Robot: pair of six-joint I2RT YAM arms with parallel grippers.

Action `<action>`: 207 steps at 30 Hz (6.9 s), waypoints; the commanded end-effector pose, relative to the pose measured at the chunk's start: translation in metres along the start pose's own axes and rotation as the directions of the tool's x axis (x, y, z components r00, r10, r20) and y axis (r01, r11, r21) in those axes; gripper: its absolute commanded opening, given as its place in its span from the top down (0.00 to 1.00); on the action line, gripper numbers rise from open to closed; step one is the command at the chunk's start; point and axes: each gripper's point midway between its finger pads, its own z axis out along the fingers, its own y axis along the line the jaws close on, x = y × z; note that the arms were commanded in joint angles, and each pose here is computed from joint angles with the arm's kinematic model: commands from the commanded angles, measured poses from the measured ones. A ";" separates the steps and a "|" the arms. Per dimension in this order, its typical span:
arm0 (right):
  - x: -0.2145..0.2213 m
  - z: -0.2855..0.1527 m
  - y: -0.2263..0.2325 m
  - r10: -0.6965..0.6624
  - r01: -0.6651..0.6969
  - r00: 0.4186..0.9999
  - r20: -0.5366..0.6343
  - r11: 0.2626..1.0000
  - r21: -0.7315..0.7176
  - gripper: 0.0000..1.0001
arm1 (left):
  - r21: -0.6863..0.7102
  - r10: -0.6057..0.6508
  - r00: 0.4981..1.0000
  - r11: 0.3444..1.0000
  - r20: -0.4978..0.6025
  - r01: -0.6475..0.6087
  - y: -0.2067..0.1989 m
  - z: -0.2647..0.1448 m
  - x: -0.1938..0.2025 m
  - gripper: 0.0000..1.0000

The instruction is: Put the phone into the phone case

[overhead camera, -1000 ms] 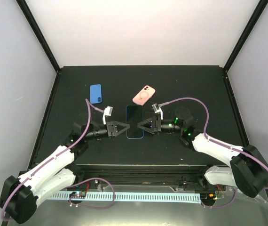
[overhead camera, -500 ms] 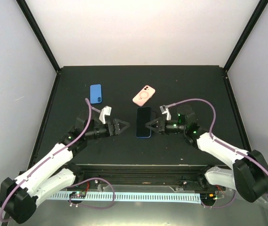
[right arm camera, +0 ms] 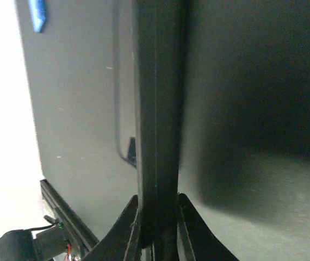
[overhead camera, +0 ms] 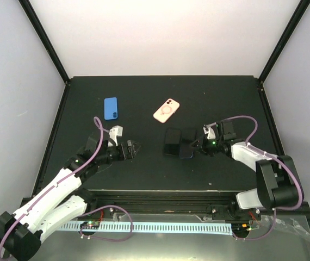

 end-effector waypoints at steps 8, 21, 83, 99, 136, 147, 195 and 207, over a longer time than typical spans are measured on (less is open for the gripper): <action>-0.021 0.014 -0.047 0.007 -0.012 1.000 0.028 0.986 0.164 0.79 | -0.116 0.023 0.998 0.993 0.052 -0.017 0.016 -0.010 -0.011 0.01; -0.033 0.002 -0.054 0.012 -0.035 0.996 0.091 0.965 0.261 0.37 | -0.178 0.009 0.998 0.984 0.062 0.002 0.029 -0.004 -0.018 0.01; -0.097 0.023 0.031 -0.080 0.052 0.979 0.190 0.988 0.145 0.00 | -0.729 -0.111 0.986 0.685 -0.122 -0.013 0.223 0.112 -0.216 0.03; -0.099 -0.025 0.029 -0.207 0.114 0.923 0.324 0.952 0.285 0.00 | -0.357 0.358 0.880 0.814 -0.313 -0.458 0.062 0.220 -0.170 0.01; -0.087 -0.060 0.051 -0.231 0.151 0.890 0.394 0.963 0.222 0.00 | -0.360 0.316 0.810 0.774 -0.495 -0.522 0.079 0.266 -0.115 0.25; -0.069 -0.042 0.047 -0.169 0.132 0.929 0.330 0.983 0.130 0.00 | -0.357 0.324 0.845 0.798 -0.426 -0.486 0.060 0.226 -0.113 0.37; -0.060 -0.044 0.052 -0.174 0.154 0.930 0.324 0.984 0.089 0.00 | -0.417 0.284 0.838 0.765 -0.465 -0.491 0.069 0.241 -0.097 0.23; -0.042 -0.011 0.059 -0.114 0.118 0.964 0.240 0.993 0.000 0.02 | -0.341 0.141 0.909 0.895 -0.392 -0.286 0.047 0.178 -0.065 0.24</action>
